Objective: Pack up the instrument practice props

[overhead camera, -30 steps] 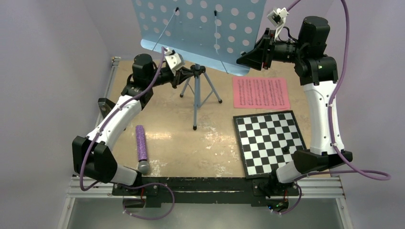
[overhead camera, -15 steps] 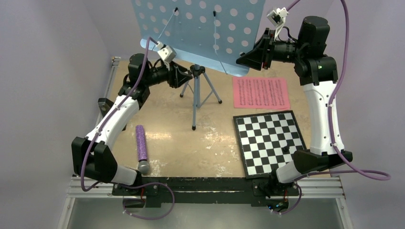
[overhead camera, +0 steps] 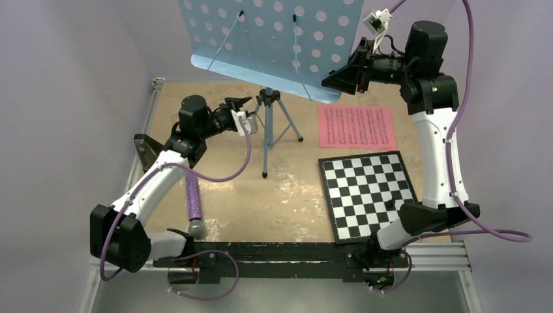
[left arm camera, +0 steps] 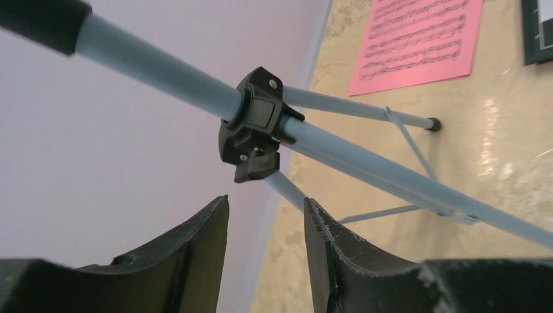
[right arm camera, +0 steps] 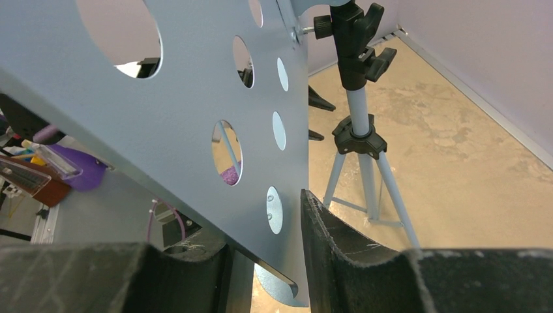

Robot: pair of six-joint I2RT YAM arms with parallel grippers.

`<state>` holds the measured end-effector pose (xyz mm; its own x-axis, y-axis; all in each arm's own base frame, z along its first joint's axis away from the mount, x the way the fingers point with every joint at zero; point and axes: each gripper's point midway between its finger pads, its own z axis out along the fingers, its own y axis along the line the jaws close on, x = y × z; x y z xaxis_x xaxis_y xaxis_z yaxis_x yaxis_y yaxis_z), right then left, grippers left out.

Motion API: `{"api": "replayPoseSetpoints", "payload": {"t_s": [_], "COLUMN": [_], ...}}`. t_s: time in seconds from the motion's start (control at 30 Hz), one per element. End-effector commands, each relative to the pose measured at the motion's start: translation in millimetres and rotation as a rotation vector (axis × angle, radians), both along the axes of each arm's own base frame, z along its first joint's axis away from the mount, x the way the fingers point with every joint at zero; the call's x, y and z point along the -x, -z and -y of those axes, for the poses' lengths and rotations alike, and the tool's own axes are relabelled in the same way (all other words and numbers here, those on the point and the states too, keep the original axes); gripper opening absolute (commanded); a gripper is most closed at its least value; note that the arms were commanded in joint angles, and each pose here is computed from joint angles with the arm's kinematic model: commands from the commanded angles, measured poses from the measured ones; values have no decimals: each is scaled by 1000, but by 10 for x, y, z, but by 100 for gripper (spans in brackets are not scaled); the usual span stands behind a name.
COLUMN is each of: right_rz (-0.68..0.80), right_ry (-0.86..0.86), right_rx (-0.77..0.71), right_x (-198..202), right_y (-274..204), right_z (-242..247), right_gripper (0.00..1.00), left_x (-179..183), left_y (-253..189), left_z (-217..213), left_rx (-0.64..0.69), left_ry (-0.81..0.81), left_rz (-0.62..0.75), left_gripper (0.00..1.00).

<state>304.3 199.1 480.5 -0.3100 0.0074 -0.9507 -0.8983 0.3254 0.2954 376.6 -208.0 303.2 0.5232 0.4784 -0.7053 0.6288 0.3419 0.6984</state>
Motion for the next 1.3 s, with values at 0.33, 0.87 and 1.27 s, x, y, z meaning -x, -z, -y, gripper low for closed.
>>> {"api": "replayPoseSetpoints", "payload": {"t_s": [0.33,0.87,1.27], "right_rz": [49,51,49], "right_ry": [-5,-2,-3], "right_rx": [-6,-3,1], "right_x": [31,-12,-29], "right_y": [-115,-109,-88], "right_z": [-5,-7,-7], "right_gripper": [34,34,34], "left_x": [-123,-258,250], "left_y": [-341,-410,85], "left_z": [242,249,369], "left_rx": [-155,97,472], "left_ry": [69,-15,47], "left_rz": [413,27,-803], "left_gripper": [46,10,0]}}
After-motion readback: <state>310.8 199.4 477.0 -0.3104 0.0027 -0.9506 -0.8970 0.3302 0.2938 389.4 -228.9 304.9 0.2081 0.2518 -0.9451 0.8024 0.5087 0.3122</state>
